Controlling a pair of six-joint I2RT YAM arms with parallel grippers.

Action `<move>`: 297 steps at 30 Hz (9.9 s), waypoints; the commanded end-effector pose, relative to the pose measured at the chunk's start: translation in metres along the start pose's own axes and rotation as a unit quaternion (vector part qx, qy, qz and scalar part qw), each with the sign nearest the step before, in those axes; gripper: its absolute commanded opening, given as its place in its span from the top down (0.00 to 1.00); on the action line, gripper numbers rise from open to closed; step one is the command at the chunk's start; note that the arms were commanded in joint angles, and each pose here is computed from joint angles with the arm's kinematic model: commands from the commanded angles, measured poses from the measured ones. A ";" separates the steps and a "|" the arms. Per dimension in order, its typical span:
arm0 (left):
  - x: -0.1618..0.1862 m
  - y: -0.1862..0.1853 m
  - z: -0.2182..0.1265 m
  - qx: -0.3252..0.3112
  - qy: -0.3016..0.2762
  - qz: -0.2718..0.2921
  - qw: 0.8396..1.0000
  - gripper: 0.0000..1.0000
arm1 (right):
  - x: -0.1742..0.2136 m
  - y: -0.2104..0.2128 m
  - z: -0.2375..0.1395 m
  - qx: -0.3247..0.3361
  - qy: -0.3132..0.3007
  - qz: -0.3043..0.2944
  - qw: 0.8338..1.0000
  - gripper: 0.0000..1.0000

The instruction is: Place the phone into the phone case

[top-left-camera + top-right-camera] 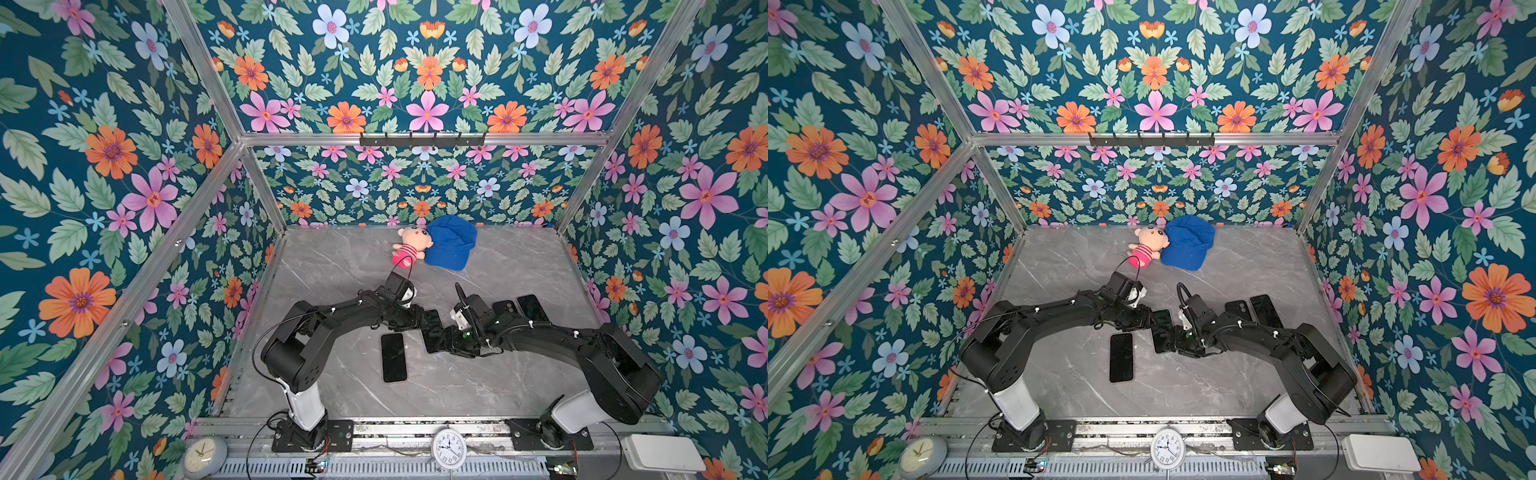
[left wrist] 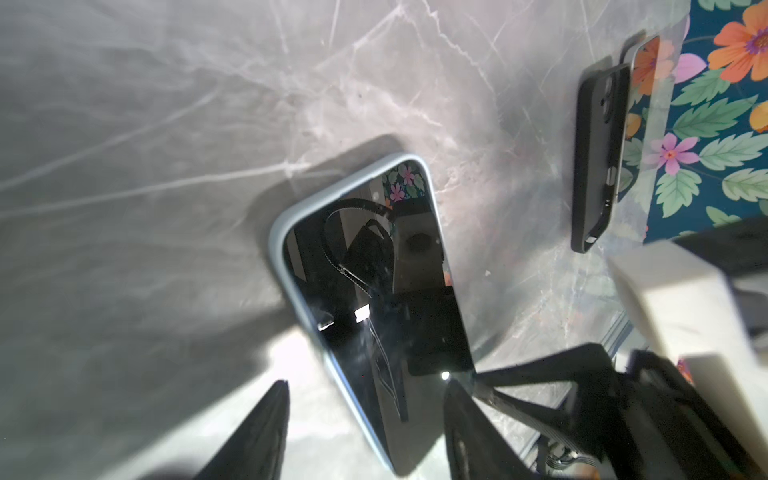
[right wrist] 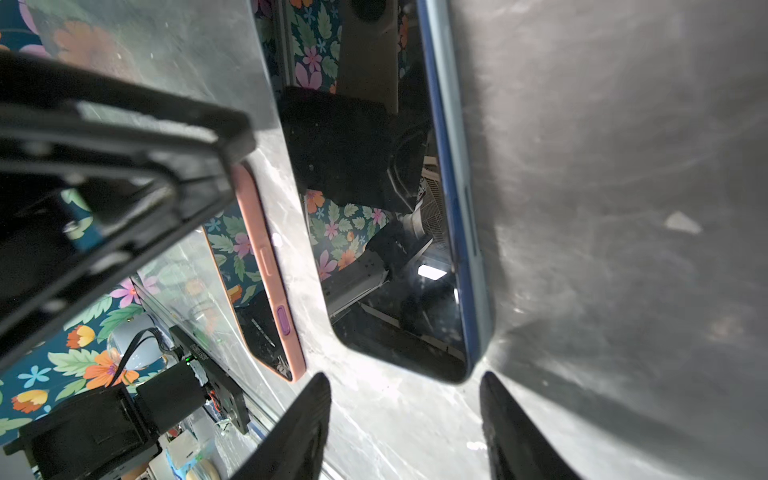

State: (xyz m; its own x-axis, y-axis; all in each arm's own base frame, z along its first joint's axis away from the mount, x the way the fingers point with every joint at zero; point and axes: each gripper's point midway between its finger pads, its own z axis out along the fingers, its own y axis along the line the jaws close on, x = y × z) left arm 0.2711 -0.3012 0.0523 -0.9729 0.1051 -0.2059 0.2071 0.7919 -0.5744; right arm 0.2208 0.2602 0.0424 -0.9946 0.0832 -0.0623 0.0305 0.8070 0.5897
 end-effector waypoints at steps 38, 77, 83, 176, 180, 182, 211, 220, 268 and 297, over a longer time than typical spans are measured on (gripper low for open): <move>0.080 0.016 0.032 -0.089 0.090 -0.041 0.991 0.88 | -0.013 -0.008 -0.014 0.004 -0.031 0.027 0.999 0.40; 0.059 -0.016 0.029 0.033 0.046 -0.068 0.996 0.55 | -0.004 -0.011 -0.004 0.070 -0.010 0.001 0.997 0.76; 0.061 -0.014 0.030 0.034 0.047 -0.070 0.996 0.55 | -0.002 -0.008 0.000 0.065 -0.005 0.001 0.998 0.80; -0.105 -0.017 0.050 0.069 -0.021 0.022 0.997 0.72 | -0.161 0.005 0.018 -0.001 -0.040 -0.057 0.998 0.75; -0.084 -0.014 0.056 0.068 0.002 0.019 0.997 0.79 | -0.145 -0.001 0.023 0.001 -0.027 -0.050 0.998 0.79; -0.073 -0.011 0.057 0.068 0.006 0.014 0.998 0.80 | -0.134 -0.005 0.026 0.005 -0.020 -0.048 0.999 0.80; -0.036 -0.067 0.019 0.086 -0.011 0.057 0.995 0.55 | -0.133 -0.101 -0.125 0.184 -0.166 0.057 0.967 0.36; -0.024 -0.140 0.059 0.156 0.037 0.114 0.980 0.43 | -0.180 -0.240 -0.212 0.268 -0.268 0.191 0.905 0.17; -0.012 -0.101 0.066 0.182 0.039 0.052 0.981 0.38 | -0.075 -0.130 -0.083 0.214 -0.042 0.143 0.965 0.30; -0.014 -0.071 0.039 0.169 0.025 0.037 0.985 0.38 | -0.042 -0.106 -0.069 0.466 0.008 -0.154 0.872 0.16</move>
State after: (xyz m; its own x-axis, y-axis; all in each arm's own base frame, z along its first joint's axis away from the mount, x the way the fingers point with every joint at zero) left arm 0.2745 -0.3830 0.0629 -0.9624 0.1794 -0.2041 0.2700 0.5451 -0.7937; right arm 0.2391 0.1399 0.0327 -0.9750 -0.2163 -0.0514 -0.1908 0.9329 -0.3056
